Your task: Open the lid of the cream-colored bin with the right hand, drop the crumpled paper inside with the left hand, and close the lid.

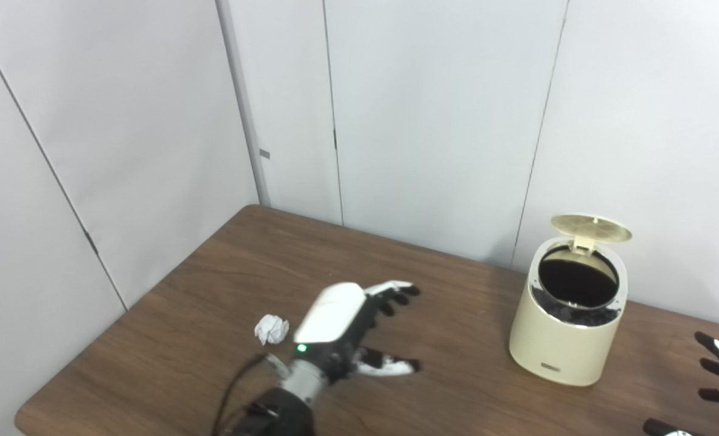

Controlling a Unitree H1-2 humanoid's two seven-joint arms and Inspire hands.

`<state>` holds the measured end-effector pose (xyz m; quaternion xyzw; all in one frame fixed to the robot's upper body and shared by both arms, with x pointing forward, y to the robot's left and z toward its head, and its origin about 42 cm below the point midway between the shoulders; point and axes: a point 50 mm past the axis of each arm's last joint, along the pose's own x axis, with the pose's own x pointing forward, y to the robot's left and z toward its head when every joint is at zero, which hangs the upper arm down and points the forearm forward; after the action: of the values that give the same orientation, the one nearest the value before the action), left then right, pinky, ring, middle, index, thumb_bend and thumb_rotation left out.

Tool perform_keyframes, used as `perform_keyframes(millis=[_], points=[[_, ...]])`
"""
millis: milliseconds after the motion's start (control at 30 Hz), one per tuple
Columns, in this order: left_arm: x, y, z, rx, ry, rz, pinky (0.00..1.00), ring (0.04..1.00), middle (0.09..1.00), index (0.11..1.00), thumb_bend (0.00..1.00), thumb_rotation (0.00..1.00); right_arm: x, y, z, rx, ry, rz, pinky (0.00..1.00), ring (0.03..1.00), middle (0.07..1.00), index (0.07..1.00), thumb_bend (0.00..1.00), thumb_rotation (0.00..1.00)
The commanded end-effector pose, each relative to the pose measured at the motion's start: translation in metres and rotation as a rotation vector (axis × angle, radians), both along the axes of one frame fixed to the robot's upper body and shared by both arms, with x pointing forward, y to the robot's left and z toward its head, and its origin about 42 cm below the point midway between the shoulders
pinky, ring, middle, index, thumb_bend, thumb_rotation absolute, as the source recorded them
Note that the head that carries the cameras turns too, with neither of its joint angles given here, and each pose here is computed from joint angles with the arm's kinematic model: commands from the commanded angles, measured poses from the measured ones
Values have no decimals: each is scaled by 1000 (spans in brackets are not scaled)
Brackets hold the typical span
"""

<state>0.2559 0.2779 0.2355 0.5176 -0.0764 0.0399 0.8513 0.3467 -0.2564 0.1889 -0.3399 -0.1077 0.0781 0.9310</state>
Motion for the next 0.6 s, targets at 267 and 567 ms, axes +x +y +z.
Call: perform_keyframes(millis=[267, 567], points=[[-10, 56, 39, 329, 38, 134, 502, 624, 691, 707, 830, 86, 8, 2, 25, -13, -88, 31, 736, 920, 978, 948, 696, 423], [-6, 94, 63, 582, 124, 180, 478, 608, 687, 701, 878, 119, 8, 2, 26, -11, -92, 41, 753, 936, 984, 955, 693, 432]])
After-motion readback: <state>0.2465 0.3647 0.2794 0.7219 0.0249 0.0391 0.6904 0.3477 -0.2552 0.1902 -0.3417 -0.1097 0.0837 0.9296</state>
